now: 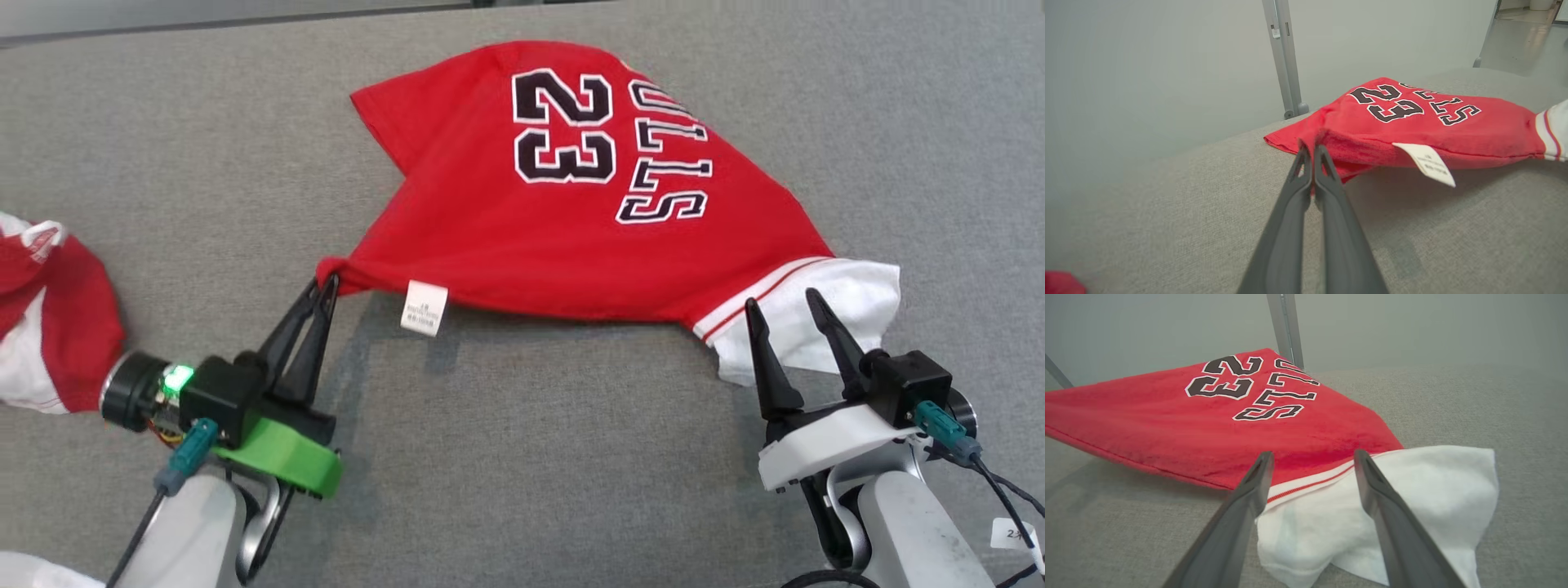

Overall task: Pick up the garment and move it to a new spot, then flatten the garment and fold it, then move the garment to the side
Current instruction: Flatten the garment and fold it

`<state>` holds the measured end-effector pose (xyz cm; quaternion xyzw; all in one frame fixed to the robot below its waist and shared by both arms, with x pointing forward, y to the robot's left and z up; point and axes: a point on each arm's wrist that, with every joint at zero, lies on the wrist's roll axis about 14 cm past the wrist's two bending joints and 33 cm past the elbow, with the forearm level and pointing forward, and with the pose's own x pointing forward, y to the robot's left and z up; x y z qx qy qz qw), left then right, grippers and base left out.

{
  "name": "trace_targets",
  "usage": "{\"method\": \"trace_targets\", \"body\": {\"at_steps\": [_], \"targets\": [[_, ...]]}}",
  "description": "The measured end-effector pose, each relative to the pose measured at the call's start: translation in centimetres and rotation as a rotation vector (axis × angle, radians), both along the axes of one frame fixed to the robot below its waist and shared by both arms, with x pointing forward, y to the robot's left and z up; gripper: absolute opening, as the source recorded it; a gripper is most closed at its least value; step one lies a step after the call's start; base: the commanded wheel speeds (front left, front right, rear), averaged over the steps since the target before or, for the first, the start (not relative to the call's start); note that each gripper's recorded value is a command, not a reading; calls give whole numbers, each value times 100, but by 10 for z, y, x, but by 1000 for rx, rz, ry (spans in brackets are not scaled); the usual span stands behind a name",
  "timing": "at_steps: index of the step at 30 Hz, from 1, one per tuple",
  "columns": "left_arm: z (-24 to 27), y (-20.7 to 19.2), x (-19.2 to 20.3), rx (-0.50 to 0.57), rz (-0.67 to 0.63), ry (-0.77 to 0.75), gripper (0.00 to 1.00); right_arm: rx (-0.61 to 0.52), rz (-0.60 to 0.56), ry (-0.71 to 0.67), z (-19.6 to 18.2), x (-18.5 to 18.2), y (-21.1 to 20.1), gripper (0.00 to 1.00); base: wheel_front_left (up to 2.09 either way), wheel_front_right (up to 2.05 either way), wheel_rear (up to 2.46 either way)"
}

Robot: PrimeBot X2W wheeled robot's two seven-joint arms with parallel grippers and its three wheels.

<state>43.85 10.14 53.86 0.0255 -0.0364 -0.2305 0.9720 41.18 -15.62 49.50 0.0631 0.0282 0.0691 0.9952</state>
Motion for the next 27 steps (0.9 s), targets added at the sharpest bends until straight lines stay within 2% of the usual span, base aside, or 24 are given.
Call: {"method": "trace_targets", "body": {"at_steps": [1,2,8,11,18,27], "targets": [[-15,13,-17,11,38,51,65,4,17,-13,5,-1,7,100,0,0,0],[-22,17,-25,13,56,77,100,5,25,-16,7,-2,9,100,0,0,0],[-80,56,-73,40,200,275,100,2,52,-48,20,-11,17,100,0,0,0],[-87,67,-83,42,245,300,100,5,49,-60,25,-15,16,100,0,0,0],[-73,72,-95,-36,349,262,100,5,6,-76,33,-37,2,100,0,0,0],[-55,47,-89,-102,319,211,100,7,-98,-53,25,-58,-32,100,0,0,0]]}}
